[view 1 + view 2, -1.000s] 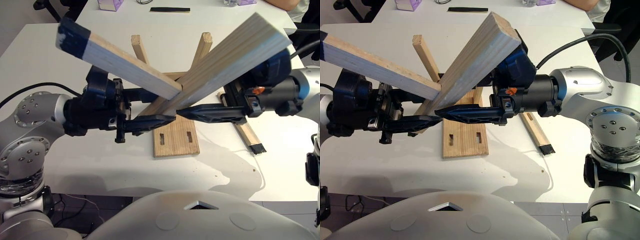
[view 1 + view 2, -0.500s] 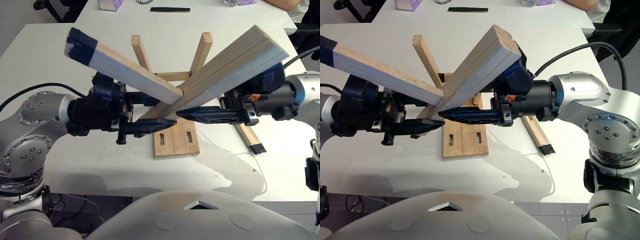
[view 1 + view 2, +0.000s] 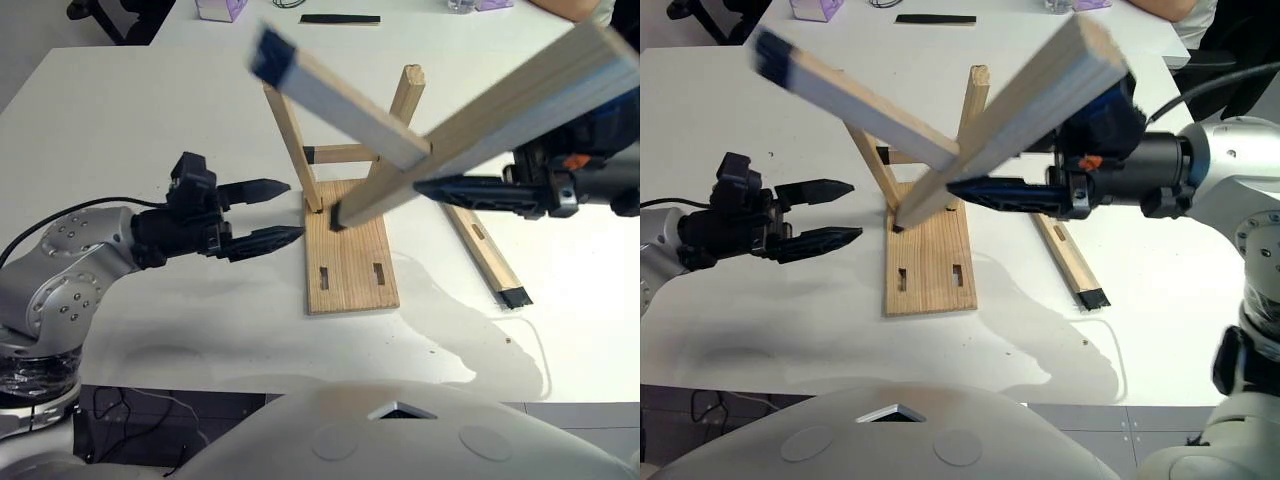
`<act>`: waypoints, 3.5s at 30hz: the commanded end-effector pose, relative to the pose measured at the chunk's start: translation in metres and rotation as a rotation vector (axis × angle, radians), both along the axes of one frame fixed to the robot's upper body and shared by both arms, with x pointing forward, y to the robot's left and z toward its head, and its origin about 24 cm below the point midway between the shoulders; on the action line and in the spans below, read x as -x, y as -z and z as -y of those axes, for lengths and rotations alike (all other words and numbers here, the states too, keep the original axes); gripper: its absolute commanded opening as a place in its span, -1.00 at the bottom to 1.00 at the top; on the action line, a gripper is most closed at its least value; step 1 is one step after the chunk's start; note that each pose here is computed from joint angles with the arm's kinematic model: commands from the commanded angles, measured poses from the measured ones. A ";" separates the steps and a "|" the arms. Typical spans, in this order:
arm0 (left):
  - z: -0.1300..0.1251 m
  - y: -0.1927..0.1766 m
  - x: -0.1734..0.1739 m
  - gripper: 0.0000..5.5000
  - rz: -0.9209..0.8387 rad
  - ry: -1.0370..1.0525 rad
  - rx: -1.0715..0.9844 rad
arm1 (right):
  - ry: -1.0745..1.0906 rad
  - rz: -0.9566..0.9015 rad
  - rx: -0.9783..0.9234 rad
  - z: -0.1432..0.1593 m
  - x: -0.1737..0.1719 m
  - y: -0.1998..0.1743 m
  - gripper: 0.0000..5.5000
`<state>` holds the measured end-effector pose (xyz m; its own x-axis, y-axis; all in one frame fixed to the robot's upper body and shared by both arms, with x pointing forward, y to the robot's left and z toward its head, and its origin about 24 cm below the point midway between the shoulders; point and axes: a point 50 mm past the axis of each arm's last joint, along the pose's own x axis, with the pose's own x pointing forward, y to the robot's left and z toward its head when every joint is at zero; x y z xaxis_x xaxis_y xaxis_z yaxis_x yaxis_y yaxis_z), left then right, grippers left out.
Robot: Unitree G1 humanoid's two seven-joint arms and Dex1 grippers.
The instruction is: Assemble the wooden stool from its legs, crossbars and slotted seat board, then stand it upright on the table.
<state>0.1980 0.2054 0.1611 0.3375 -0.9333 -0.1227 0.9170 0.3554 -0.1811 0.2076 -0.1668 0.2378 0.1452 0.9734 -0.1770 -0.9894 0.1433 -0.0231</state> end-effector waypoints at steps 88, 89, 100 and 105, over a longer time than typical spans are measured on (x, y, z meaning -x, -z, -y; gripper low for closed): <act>-0.029 0.045 0.025 0.42 -0.049 -0.424 0.008 | 1.053 -0.227 0.362 0.098 0.056 0.174 0.25; -0.027 0.044 0.025 0.42 -0.052 -0.412 0.012 | 1.044 -0.254 0.350 0.098 0.058 0.177 0.25; -0.023 0.046 0.024 0.42 -0.063 -0.387 0.010 | 1.028 -0.321 0.314 0.103 0.057 0.187 0.25; -0.023 0.045 0.019 0.42 -0.060 -0.376 0.003 | 1.007 -0.364 0.365 0.098 0.063 0.204 0.25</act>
<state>0.1757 0.2284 0.1150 0.6585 -0.7419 -0.1264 0.7038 0.6666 -0.2457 0.1477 -0.2672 0.0418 0.7382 0.3226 -0.5925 -0.3711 0.9276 0.0426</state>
